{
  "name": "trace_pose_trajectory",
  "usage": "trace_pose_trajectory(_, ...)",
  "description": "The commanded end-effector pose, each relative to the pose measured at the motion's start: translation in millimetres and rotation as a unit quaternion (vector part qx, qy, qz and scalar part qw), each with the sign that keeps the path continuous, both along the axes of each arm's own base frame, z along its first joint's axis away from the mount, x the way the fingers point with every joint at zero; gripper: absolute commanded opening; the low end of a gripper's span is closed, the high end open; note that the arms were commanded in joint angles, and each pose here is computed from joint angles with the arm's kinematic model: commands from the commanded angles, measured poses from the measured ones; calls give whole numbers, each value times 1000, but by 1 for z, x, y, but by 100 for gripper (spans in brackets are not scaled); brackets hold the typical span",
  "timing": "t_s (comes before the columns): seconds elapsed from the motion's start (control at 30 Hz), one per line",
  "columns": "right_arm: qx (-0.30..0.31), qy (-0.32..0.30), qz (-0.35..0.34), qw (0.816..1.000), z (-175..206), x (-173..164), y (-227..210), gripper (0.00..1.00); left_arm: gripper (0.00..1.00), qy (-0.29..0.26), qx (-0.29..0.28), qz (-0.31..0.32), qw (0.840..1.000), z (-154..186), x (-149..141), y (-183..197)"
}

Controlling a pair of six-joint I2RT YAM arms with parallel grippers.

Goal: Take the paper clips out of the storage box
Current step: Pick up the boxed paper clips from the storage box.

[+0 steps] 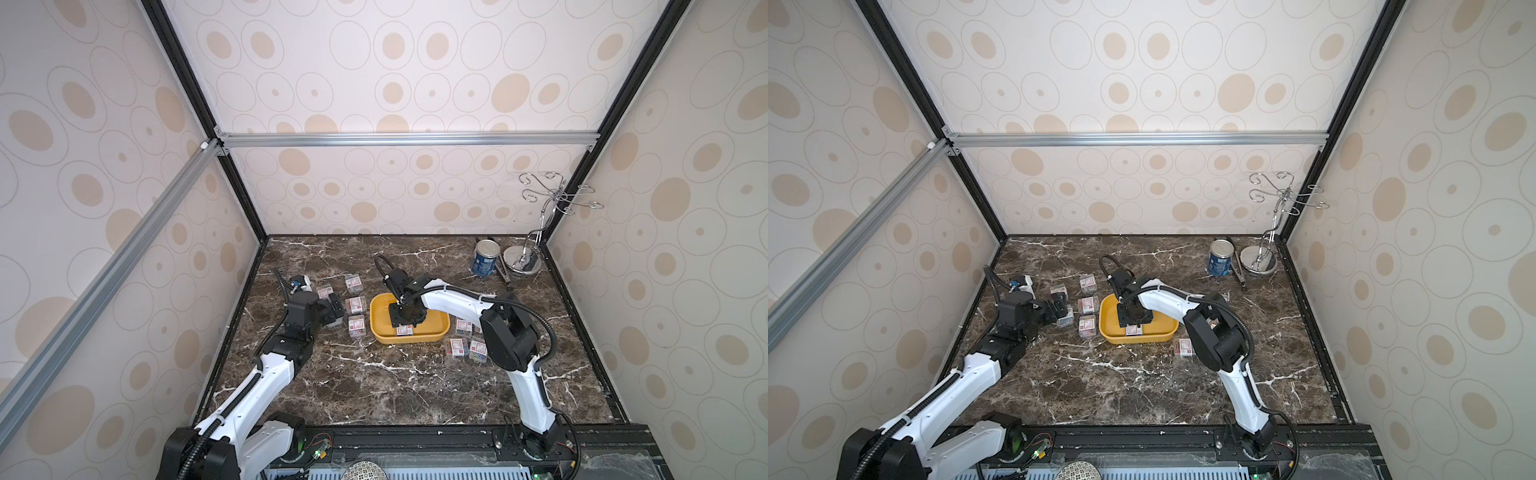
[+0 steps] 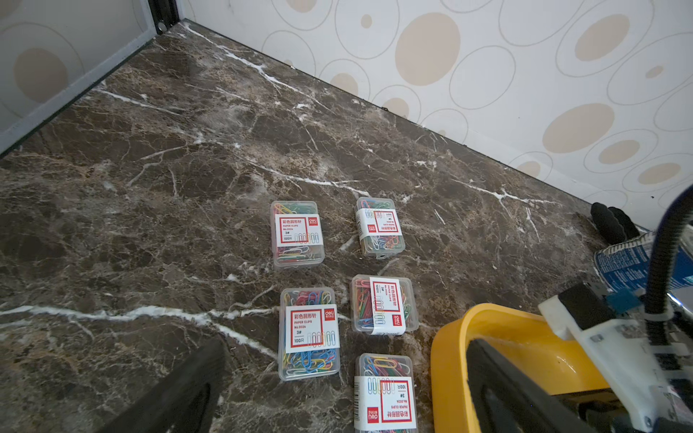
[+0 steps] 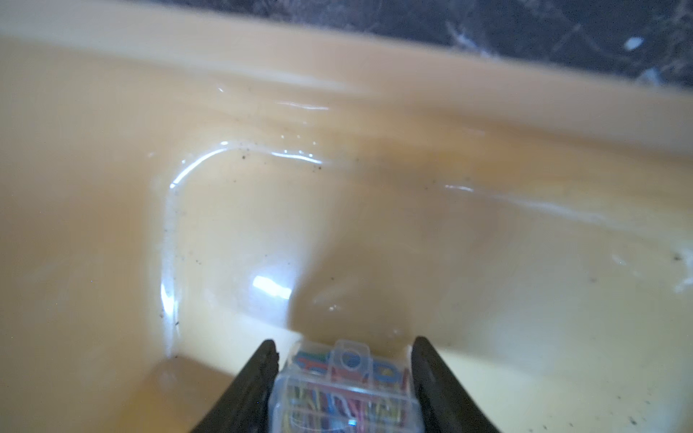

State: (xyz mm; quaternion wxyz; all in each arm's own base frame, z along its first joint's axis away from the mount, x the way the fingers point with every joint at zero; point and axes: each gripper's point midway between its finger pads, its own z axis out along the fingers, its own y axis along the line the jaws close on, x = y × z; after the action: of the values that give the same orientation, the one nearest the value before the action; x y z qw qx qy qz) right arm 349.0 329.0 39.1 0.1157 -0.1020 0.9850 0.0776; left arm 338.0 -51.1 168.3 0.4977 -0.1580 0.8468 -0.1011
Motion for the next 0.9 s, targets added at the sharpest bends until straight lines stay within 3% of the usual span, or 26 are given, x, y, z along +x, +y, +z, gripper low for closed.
trace_pose_trajectory(0.0,7,-17,-12,1000,25,2,-8,50,100,-4,9,10,1000,4,-3,5)
trace_pose_trajectory(0.87,46,-98,-20,994,86,-5,-28,50,100,-6,18,13,1000,4,-3,8)
